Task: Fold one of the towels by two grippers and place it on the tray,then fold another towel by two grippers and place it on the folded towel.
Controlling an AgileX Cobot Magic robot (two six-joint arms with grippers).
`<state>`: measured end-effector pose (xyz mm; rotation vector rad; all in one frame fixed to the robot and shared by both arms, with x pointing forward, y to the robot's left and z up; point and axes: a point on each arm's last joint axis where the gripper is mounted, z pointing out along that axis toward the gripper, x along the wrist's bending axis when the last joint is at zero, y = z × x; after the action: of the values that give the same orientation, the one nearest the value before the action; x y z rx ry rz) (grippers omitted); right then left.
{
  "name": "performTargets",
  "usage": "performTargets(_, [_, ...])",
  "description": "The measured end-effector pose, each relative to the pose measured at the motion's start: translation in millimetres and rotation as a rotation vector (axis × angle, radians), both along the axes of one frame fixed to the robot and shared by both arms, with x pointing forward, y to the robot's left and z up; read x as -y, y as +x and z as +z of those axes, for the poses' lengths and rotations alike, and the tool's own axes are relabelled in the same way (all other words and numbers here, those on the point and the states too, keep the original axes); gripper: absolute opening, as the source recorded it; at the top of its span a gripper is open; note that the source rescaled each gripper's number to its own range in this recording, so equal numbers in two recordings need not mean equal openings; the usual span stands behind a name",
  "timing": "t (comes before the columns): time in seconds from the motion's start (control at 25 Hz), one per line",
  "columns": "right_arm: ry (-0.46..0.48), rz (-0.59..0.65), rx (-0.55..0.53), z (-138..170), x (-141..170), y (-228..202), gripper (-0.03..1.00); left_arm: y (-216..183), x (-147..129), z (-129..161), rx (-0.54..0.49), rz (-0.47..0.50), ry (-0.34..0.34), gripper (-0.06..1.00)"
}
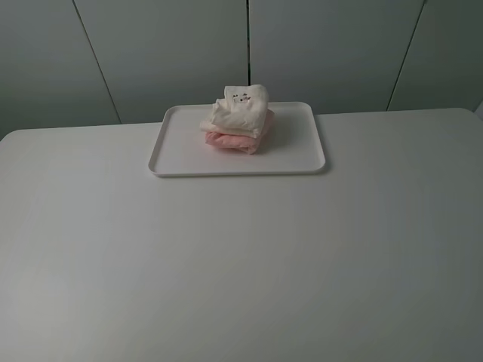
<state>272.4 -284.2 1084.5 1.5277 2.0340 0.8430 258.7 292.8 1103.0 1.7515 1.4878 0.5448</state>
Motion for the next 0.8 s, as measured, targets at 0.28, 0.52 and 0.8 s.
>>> performTargets(0.28, [0.048,-0.012,0.157,-12,5,-42,1.00,-38,-15,-3,0.141,0.013,-0.032,1.00])
performTargets(0.52, [0.061,-0.012,0.236,-20,8,-59,1.00,-57,-23,-7,0.246,0.018,-0.038,1.00])
performTargets(0.8, [0.066,-0.007,0.201,-30,6,-54,1.00,-43,-18,-35,0.151,-0.004,0.018,1.00])
